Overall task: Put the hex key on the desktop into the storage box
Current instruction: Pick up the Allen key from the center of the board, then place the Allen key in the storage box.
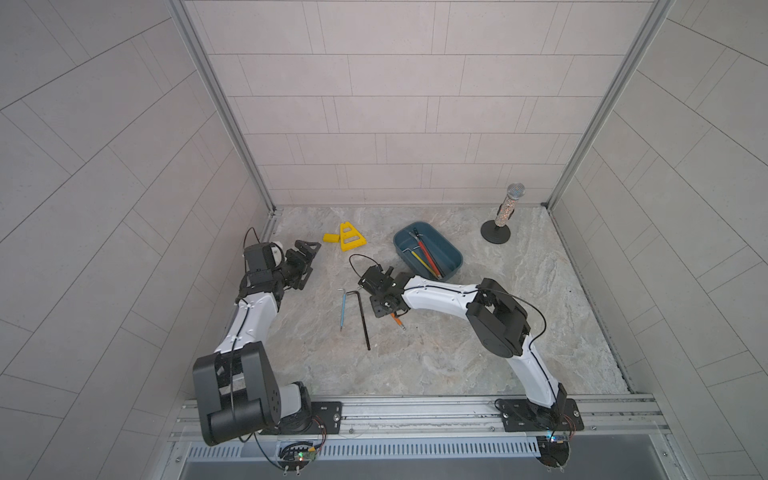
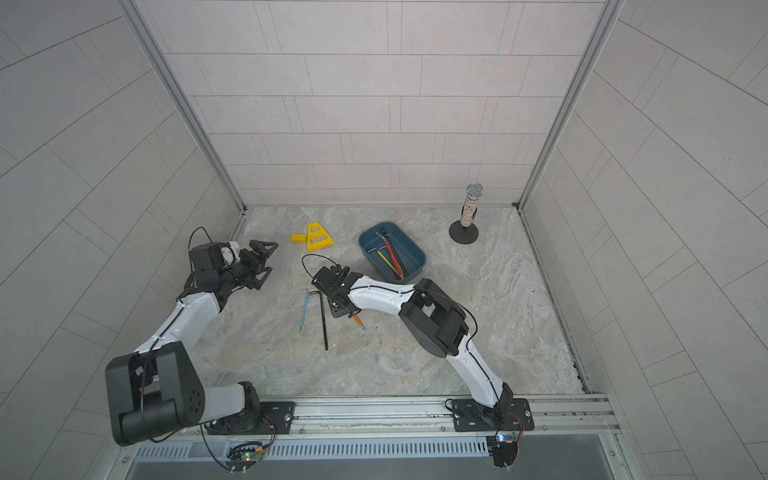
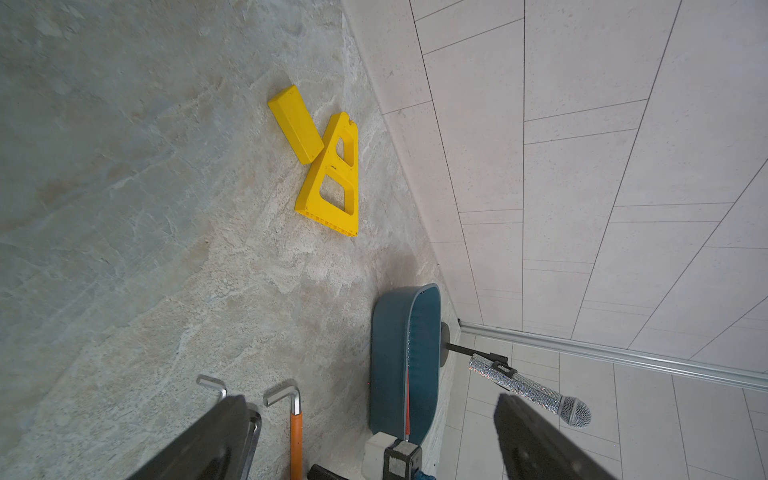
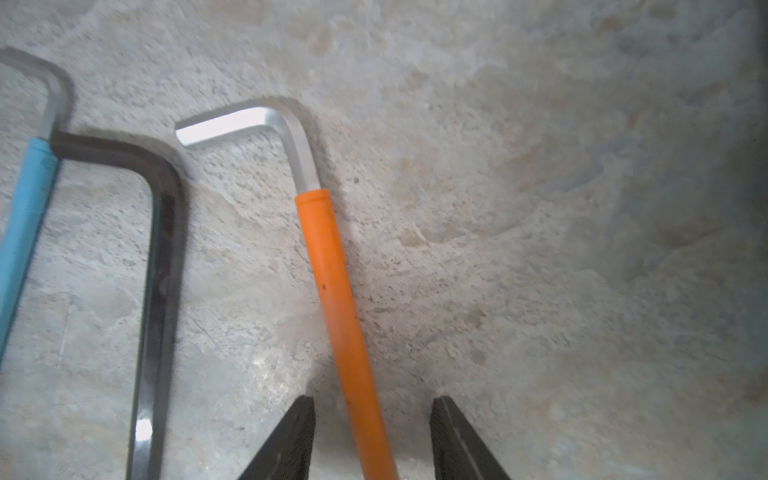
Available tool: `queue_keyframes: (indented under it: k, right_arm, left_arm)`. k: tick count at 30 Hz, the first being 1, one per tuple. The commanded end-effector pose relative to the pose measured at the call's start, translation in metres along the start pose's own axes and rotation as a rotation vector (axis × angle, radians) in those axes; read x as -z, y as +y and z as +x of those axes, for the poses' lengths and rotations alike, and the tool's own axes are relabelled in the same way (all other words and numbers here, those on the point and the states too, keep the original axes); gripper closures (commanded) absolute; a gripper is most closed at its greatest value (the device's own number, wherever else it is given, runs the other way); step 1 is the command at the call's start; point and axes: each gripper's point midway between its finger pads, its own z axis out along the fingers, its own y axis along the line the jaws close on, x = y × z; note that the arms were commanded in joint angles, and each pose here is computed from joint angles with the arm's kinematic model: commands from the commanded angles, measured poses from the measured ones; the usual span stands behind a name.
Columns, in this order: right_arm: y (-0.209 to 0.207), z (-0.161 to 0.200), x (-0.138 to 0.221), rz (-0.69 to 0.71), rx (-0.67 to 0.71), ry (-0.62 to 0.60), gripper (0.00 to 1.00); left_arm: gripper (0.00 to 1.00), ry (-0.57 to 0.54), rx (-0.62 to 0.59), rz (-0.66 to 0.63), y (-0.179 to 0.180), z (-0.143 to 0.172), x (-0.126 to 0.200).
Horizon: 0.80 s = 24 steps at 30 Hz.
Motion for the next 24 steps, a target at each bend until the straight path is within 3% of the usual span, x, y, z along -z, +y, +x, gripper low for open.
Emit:
queue_keyframes:
  k: [1, 3, 7, 13, 17, 24]
  right_arm:
    - [-0.007, 0.024, -0.023, 0.038, 0.037, 0.068, 0.53]
    - [-0.008, 0.029, -0.026, 0.038, 0.039, 0.077, 0.57]
    - [-0.016, 0.037, -0.028, 0.063, 0.038, 0.082, 0.83]
    - [-0.023, 0.033, -0.015, 0.078, 0.048, 0.053, 1.0]
    - [-0.025, 0.015, 0.01, 0.067, 0.046, -0.005, 1.0]
    - [-0.037, -0.037, 0.076, 0.019, 0.017, -0.143, 1.0]
  left_arm:
    - [0.0, -0.008, -0.008, 0.018, -0.001, -0.001, 0.002]
    - [0.0, -0.007, -0.005, 0.017, 0.0, -0.001, 0.002]
    - [0.0, -0.006, -0.004, 0.023, -0.001, -0.001, 0.002]
    - [0.0, -0.011, 0.0, 0.027, -0.001, -0.001, 0.001]
    - [0.0, -0.011, -0.003, 0.037, -0.003, -0.002, 0.001]
    - [0.0, -0.01, -0.115, 0.017, -0.017, 0.005, 0.008]
